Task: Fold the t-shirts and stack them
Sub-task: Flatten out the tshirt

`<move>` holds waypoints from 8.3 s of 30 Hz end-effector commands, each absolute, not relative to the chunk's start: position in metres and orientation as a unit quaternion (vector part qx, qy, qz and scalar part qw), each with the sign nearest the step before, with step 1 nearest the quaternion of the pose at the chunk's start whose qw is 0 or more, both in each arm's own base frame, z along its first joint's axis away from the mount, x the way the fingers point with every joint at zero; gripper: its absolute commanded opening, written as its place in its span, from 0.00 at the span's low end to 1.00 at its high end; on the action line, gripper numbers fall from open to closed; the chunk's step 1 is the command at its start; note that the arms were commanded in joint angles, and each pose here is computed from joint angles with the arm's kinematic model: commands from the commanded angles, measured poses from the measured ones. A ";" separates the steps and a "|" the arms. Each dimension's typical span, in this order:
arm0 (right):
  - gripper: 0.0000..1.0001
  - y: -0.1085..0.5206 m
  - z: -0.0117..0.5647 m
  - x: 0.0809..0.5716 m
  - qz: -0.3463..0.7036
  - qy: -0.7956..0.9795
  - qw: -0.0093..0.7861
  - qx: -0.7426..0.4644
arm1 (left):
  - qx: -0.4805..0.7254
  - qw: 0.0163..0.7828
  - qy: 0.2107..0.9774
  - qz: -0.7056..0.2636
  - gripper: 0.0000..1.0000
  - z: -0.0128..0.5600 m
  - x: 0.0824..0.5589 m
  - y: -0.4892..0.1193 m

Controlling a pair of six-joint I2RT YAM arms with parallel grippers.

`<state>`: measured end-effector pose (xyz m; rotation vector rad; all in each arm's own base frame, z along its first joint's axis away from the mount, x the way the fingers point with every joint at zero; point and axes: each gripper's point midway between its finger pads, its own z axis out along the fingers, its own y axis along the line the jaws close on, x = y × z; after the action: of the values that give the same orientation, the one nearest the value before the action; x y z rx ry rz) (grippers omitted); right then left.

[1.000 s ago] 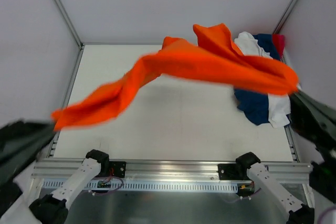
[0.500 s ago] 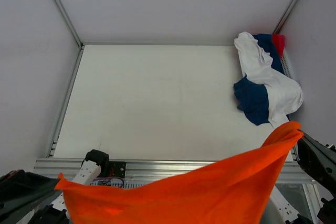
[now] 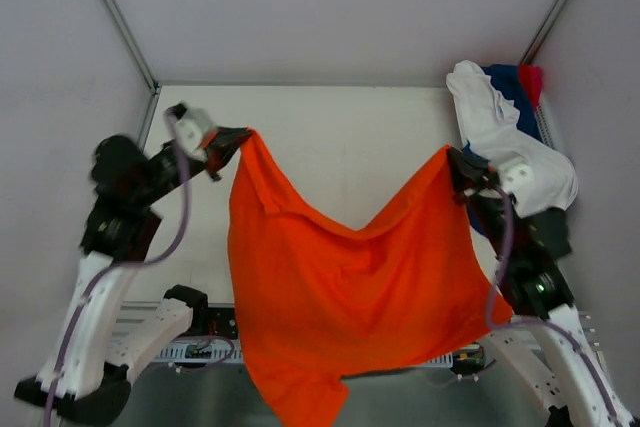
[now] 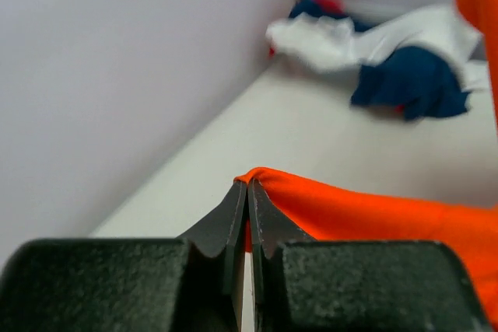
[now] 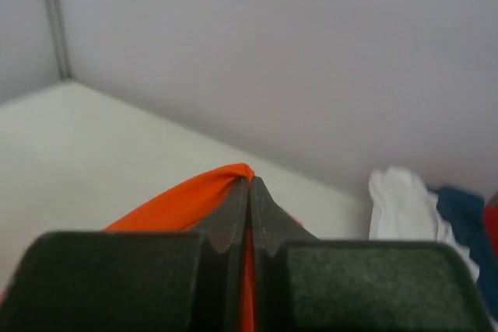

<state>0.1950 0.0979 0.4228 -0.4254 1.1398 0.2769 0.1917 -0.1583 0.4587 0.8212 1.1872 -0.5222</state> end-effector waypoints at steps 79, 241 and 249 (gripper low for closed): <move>0.77 0.194 0.106 0.264 0.241 0.924 0.297 0.008 | -0.052 0.434 0.878 -0.194 0.86 0.139 0.374 -0.137; 0.82 0.227 0.110 0.368 0.223 0.914 0.337 -0.020 | -0.024 0.341 0.873 -0.348 0.99 0.173 0.274 -0.152; 0.81 0.206 0.075 0.398 0.140 0.929 0.342 0.022 | -0.004 0.379 0.851 -0.365 0.99 0.190 0.268 -0.154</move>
<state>0.3701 0.2141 0.0572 0.0136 2.5056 0.4370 0.2643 -0.1494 0.1792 -0.0387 2.2344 -0.8990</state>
